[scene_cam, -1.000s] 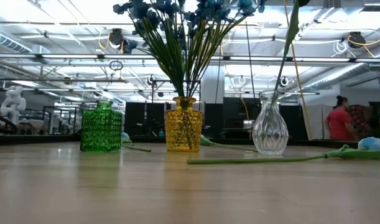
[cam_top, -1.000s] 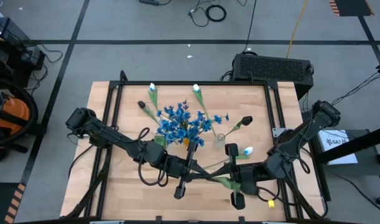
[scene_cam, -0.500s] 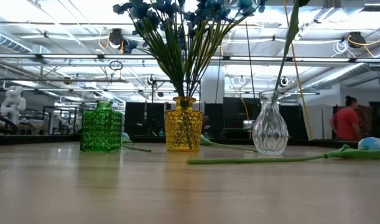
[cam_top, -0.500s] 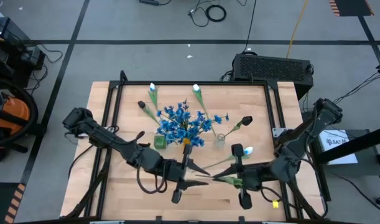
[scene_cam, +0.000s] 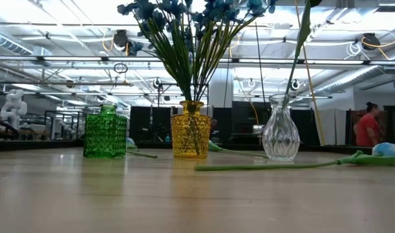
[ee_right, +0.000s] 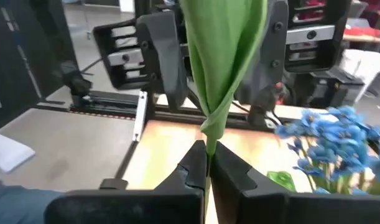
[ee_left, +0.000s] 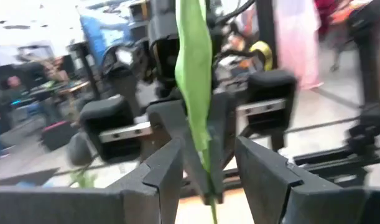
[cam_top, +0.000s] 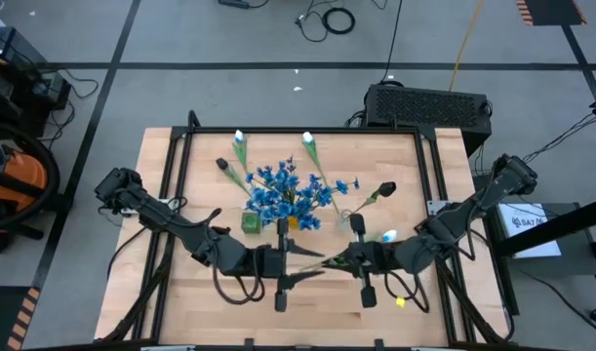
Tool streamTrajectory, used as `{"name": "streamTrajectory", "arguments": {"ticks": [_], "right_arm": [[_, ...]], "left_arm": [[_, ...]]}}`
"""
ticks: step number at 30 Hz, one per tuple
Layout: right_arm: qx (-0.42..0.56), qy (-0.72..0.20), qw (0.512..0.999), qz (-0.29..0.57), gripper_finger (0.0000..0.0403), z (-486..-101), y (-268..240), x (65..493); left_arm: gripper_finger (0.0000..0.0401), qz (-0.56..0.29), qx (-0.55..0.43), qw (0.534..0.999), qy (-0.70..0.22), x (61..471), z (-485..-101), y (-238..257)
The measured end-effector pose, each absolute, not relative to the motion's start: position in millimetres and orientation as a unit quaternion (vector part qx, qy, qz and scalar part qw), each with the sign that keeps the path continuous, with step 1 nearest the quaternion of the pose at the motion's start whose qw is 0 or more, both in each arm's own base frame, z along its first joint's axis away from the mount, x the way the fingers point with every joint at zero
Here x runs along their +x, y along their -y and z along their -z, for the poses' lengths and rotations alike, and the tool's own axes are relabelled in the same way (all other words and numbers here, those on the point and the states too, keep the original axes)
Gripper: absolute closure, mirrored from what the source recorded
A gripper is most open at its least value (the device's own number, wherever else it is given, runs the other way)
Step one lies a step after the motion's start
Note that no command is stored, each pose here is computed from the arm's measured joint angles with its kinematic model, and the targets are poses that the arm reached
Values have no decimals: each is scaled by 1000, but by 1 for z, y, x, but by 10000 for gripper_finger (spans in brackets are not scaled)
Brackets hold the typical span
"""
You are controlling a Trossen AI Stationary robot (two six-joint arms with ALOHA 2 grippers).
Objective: Sort flowers into vase by color
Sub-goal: Put the bottom black flower into the transparent vase
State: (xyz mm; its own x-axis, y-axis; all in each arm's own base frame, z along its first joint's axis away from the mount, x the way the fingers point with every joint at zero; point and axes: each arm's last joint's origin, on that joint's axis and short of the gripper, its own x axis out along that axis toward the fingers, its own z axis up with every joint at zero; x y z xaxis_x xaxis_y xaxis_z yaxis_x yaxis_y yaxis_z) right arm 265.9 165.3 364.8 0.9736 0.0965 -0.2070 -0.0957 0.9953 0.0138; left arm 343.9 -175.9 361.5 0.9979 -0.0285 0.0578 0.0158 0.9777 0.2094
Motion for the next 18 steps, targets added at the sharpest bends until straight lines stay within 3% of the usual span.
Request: {"name": "streamTrajectory", "arguments": {"ticks": [18], "right_arm": [[7,-123,992,-31,397,-361,-158,269]], "left_arm": [[248,55,83,995,0,357,-350,161]]}}
